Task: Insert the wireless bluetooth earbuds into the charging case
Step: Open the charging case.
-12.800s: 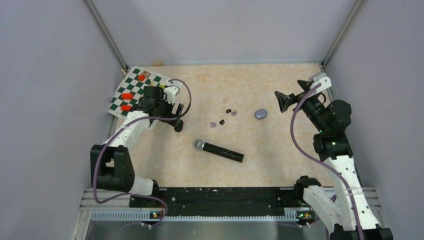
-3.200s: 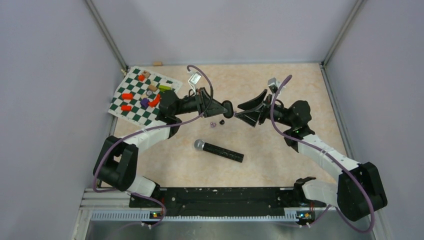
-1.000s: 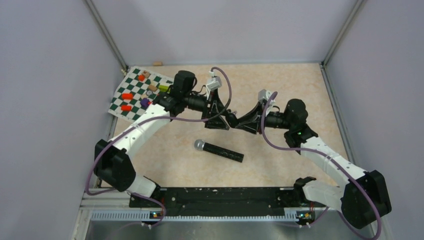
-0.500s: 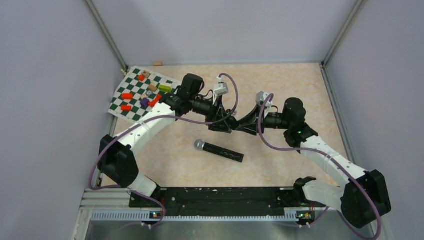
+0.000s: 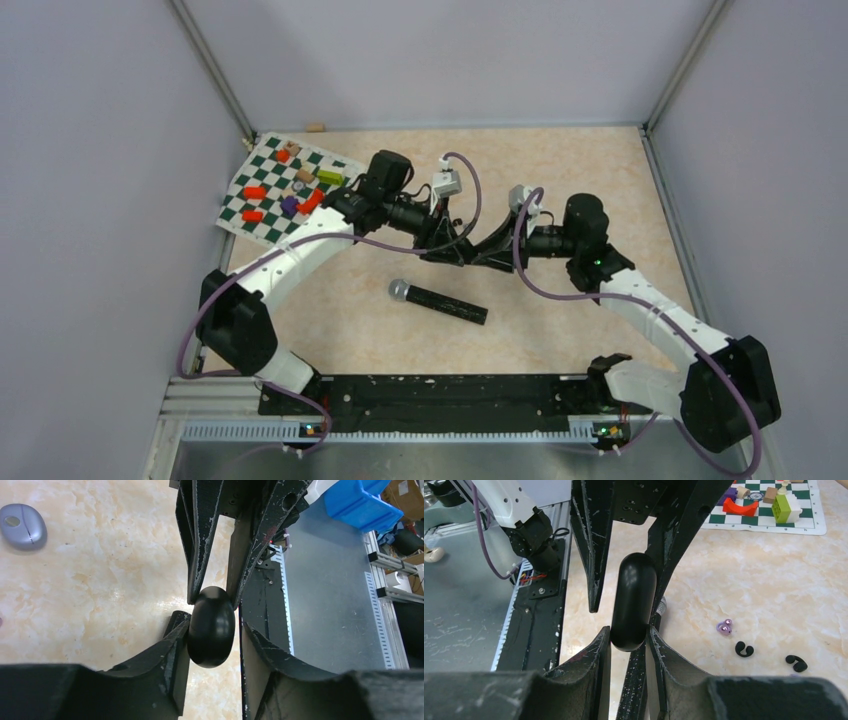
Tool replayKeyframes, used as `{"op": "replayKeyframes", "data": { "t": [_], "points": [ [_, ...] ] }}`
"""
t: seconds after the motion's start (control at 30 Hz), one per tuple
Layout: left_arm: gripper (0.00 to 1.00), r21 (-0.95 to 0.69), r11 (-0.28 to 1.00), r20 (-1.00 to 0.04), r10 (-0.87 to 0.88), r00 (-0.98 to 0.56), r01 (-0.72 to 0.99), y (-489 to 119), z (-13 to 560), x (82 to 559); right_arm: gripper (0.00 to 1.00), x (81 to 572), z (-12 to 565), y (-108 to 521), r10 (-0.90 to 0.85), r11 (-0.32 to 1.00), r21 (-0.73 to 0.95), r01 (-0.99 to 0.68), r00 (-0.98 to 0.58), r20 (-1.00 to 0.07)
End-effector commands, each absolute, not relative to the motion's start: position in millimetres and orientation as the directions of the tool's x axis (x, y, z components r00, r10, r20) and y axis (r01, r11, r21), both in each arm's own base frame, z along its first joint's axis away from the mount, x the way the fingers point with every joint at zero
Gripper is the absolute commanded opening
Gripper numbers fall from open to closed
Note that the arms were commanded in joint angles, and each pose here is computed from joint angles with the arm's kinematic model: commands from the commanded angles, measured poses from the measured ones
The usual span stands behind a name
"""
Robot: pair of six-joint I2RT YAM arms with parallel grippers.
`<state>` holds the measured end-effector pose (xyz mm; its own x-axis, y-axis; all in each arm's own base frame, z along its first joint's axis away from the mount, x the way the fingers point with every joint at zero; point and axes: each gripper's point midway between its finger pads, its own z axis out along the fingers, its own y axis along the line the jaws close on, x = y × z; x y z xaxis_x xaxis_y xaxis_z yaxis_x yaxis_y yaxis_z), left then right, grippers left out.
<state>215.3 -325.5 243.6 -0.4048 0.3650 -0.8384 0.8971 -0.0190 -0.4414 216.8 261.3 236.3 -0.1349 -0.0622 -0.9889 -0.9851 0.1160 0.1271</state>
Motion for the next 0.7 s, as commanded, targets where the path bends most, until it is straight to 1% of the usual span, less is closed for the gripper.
{"op": "replayKeyframes", "data": {
  "t": [0.0, 0.23, 0.43, 0.57, 0.63, 0.67],
  "points": [
    [0.43, -0.374, -0.062, -0.876, 0.350, -0.331, 0.925, -328.5, 257.3, 210.4, 0.03, 221.7, 260.9, 263.4, -0.033, 0.093, 0.056, -0.994, -0.060, -0.998],
    [0.18, -0.364, -0.075, -0.882, 0.348, -0.318, 0.929, -328.4, 259.8, 206.7, 0.04, 223.9, 261.2, 264.3, -0.027, 0.099, 0.097, -0.990, -0.100, -0.995],
    [0.11, -0.352, -0.071, -0.888, 0.342, -0.308, 0.933, -327.8, 261.9, 206.7, 0.04, 226.2, 262.9, 263.3, -0.020, 0.110, 0.099, -0.989, -0.102, -0.995],
    [0.05, -0.348, -0.044, -0.887, 0.340, -0.314, 0.936, -328.8, 259.8, 211.4, 0.04, 227.1, 264.3, 262.1, -0.013, 0.121, 0.086, -0.989, -0.089, -0.996],
    [0.03, -0.348, -0.041, -0.887, 0.339, -0.314, 0.937, -328.8, 258.5, 212.0, 0.08, 226.7, 266.0, 261.6, -0.009, 0.126, 0.078, -0.989, -0.079, -0.997],
    [0.02, -0.347, -0.043, -0.888, 0.337, -0.314, 0.937, -328.6, 259.0, 211.9, 0.12, 227.6, 266.4, 261.3, -0.008, 0.132, 0.075, -0.988, -0.076, -0.997]
  ]
}}
